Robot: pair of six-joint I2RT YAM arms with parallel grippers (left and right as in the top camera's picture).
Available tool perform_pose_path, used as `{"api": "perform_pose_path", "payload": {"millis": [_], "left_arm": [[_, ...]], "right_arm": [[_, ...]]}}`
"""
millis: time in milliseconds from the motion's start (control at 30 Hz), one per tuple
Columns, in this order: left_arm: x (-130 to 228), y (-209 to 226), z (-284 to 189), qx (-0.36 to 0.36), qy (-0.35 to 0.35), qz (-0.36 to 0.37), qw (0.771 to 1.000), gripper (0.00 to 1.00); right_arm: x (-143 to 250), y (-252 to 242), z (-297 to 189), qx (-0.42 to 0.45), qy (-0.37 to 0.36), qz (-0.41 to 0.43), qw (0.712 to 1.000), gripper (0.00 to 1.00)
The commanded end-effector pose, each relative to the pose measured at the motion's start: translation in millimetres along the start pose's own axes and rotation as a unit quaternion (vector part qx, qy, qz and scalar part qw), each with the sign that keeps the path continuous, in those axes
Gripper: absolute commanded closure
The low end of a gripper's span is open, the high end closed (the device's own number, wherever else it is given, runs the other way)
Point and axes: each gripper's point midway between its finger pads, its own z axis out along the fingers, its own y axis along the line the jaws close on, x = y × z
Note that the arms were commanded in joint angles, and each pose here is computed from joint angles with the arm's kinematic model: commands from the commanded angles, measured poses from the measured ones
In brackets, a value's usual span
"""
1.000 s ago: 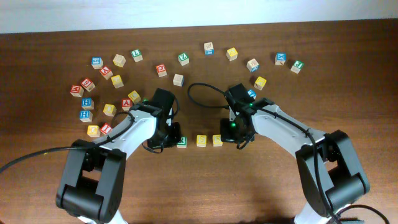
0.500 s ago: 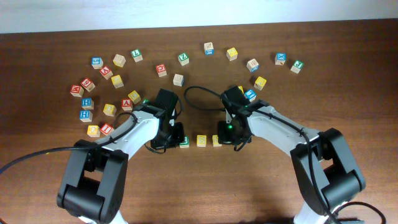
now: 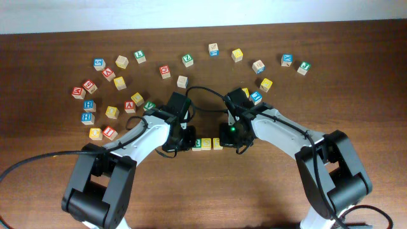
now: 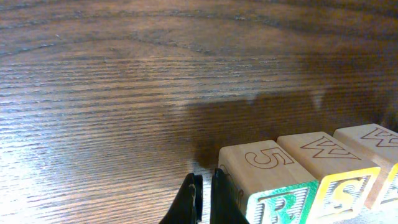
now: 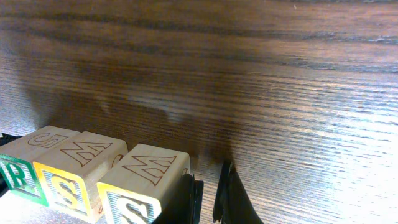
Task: Spell out RSS
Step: 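Push the row inward from both ends with both grippers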
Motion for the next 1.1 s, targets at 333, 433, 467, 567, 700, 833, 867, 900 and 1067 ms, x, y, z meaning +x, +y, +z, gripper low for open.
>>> {"api": "perform_pose_path", "payload": {"millis": [333, 433, 467, 567, 700, 833, 867, 900, 1067], "left_arm": [[6, -1, 6, 0.004, 0.013, -0.006, 1.000, 1.00], [7, -1, 6, 0.003, 0.015, -0.006, 1.000, 1.00], [7, -1, 6, 0.003, 0.016, -0.006, 1.000, 1.00], [7, -1, 6, 0.003, 0.016, -0.006, 1.000, 1.00], [7, 0, 6, 0.002, 0.017, -0.007, 1.000, 1.00], [8, -2, 6, 0.007, 0.019, -0.006, 1.000, 1.00], [8, -2, 6, 0.006, 0.019, -0.006, 1.000, 1.00], [7, 0, 6, 0.000, 0.016, -0.006, 1.000, 1.00], [6, 9, 5, -0.021, 0.012, -0.009, 1.000, 1.00]], "right_arm": [[11, 9, 13, -0.012, 0.019, -0.013, 1.000, 0.96], [10, 10, 13, -0.013, 0.015, -0.015, 1.000, 0.96], [9, 10, 13, -0.013, 0.015, -0.015, 1.000, 0.96], [7, 11, 13, -0.015, 0.011, -0.014, 1.000, 0.96], [7, 12, 13, -0.016, 0.009, -0.013, 1.000, 0.95], [6, 12, 13, -0.017, 0.008, -0.012, 1.000, 0.95], [6, 12, 13, -0.017, 0.008, -0.012, 1.000, 0.96], [7, 11, 13, -0.014, 0.009, -0.012, 1.000, 0.96], [12, 4, 13, -0.001, 0.021, -0.005, 1.000, 0.96]]}}
